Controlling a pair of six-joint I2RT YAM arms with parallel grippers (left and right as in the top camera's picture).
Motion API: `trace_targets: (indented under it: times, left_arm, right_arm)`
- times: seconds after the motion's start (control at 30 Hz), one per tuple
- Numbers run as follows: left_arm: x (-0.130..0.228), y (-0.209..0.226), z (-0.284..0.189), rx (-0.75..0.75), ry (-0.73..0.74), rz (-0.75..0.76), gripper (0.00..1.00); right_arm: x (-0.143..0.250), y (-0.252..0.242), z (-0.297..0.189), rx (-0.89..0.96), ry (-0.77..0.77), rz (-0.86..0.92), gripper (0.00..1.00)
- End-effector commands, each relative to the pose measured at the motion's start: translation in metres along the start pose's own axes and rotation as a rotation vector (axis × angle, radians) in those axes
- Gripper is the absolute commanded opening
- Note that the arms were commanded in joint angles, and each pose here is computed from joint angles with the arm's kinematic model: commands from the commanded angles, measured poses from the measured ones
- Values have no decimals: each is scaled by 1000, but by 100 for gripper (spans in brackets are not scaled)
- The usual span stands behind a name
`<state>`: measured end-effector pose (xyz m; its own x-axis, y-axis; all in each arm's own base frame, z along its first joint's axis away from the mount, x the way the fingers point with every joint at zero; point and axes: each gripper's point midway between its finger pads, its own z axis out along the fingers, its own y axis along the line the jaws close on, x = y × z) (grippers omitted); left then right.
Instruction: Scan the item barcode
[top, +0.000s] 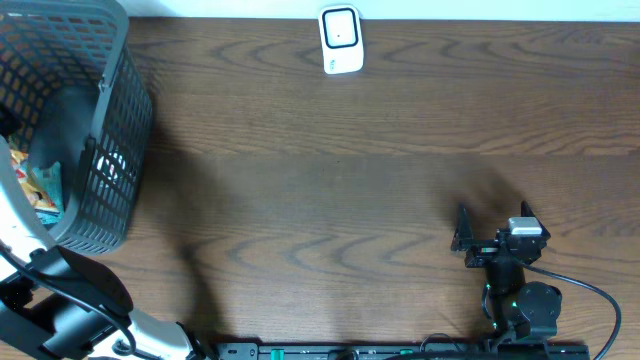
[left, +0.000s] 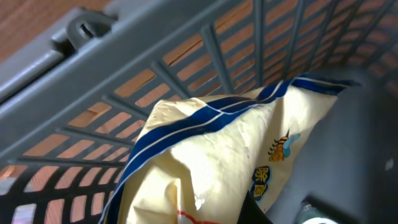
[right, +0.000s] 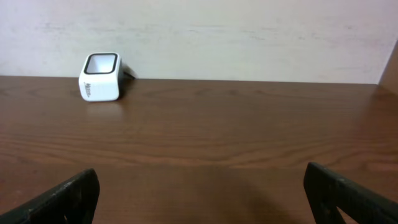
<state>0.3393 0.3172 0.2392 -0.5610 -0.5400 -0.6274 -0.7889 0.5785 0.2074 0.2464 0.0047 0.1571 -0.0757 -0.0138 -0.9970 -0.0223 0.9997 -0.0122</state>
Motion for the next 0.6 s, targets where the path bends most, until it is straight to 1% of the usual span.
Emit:
trace_targets:
  times: [0.0, 0.03, 0.13, 0.2, 0.23, 0.27, 0.3, 0.53, 0.57]
  left_arm:
    - [2, 11, 4, -74, 11, 23, 7]
    - [2, 10, 4, -73, 11, 24, 8]
    - [2, 10, 4, -73, 10, 24, 54]
    - [2, 10, 4, -73, 10, 24, 54]
    - [2, 10, 4, -73, 10, 24, 49]
    - [2, 10, 4, -72, 11, 24, 21]
    - [2, 11, 4, -73, 11, 24, 8]
    - [3, 10, 2, -68, 11, 24, 8]
    - [3, 8, 2, -51, 15, 25, 13]
  right_arm:
    - [1, -2, 0, 8, 2, -14, 99]
    - [1, -2, 0, 9, 2, -14, 99]
    - [1, -2, 0, 9, 2, -14, 99]
    - [1, -2, 0, 9, 2, -14, 99]
    - [1, -2, 0, 8, 2, -14, 99]
    - [1, -2, 0, 9, 2, -14, 99]
    - [1, -2, 0, 8, 2, -14, 99]
    - [1, -2, 0, 8, 2, -14, 99]
    - [1, -2, 0, 8, 2, -14, 99]
